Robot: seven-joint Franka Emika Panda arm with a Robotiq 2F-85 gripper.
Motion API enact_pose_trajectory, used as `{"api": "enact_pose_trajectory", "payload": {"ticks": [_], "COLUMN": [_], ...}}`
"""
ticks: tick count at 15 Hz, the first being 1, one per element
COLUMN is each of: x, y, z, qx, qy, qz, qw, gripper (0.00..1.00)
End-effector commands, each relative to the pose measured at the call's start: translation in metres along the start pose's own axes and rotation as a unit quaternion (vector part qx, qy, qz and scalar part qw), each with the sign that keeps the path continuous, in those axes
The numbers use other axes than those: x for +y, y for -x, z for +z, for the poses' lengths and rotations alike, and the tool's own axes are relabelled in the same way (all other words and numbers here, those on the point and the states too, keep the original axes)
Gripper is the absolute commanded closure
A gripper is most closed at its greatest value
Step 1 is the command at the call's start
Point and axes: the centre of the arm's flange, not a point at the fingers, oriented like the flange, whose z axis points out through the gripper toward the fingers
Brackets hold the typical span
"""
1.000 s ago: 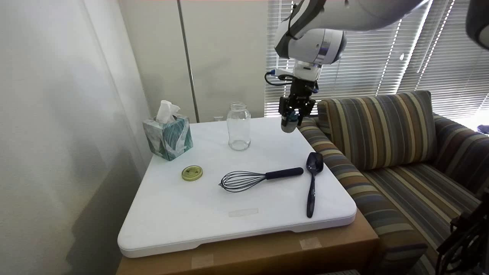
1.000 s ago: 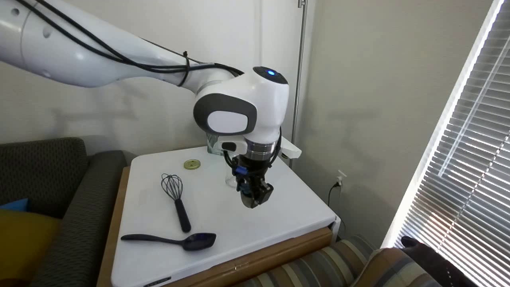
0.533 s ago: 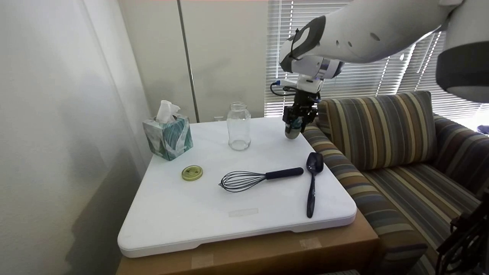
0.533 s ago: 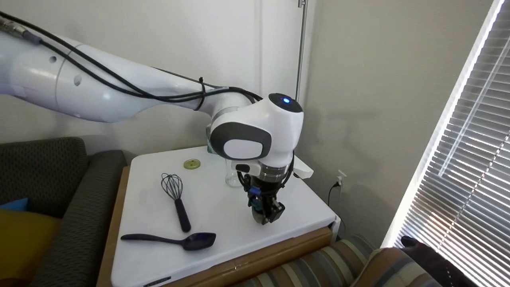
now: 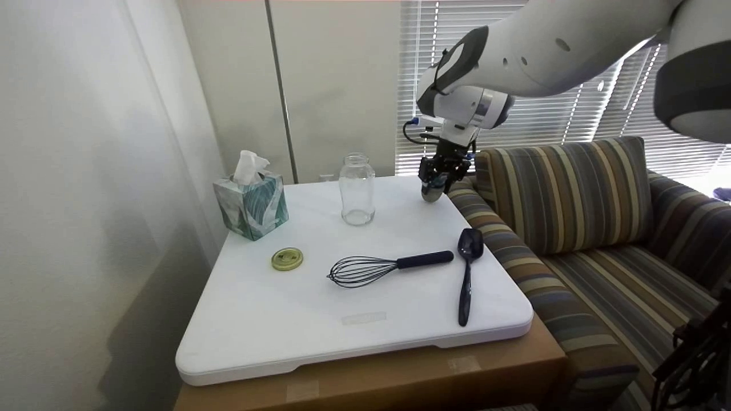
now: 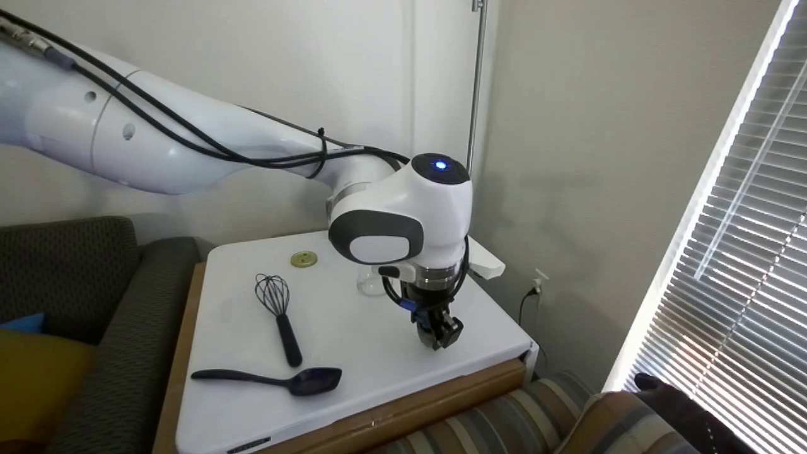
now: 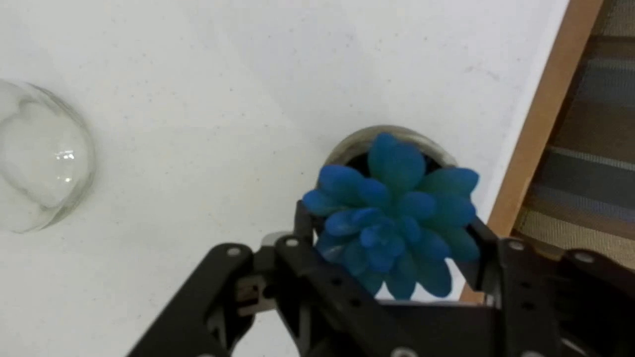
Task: Remove the spoon from the jar and put it on the table, move the grey object backwards, put the whisk beside the spoon, and then move the glass jar forward
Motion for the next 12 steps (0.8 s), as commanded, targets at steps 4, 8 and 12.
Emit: {"api": "enact_pose_trajectory", "payload": {"ticks": [4, 8, 12], "x": [0.041, 0.045, 0.049], "y": [0.063, 0.058, 0.056], "z": [0.010, 0.021, 0.029], "qx": [0.024, 0.055, 0.069], "qy": [-0.021, -0.028, -0.037], "qz": [-0.011, -0.027, -0.037], "qw": [0.9994, 0.9977, 0.9963], "gripper": [0.58, 0.58, 0.47]}}
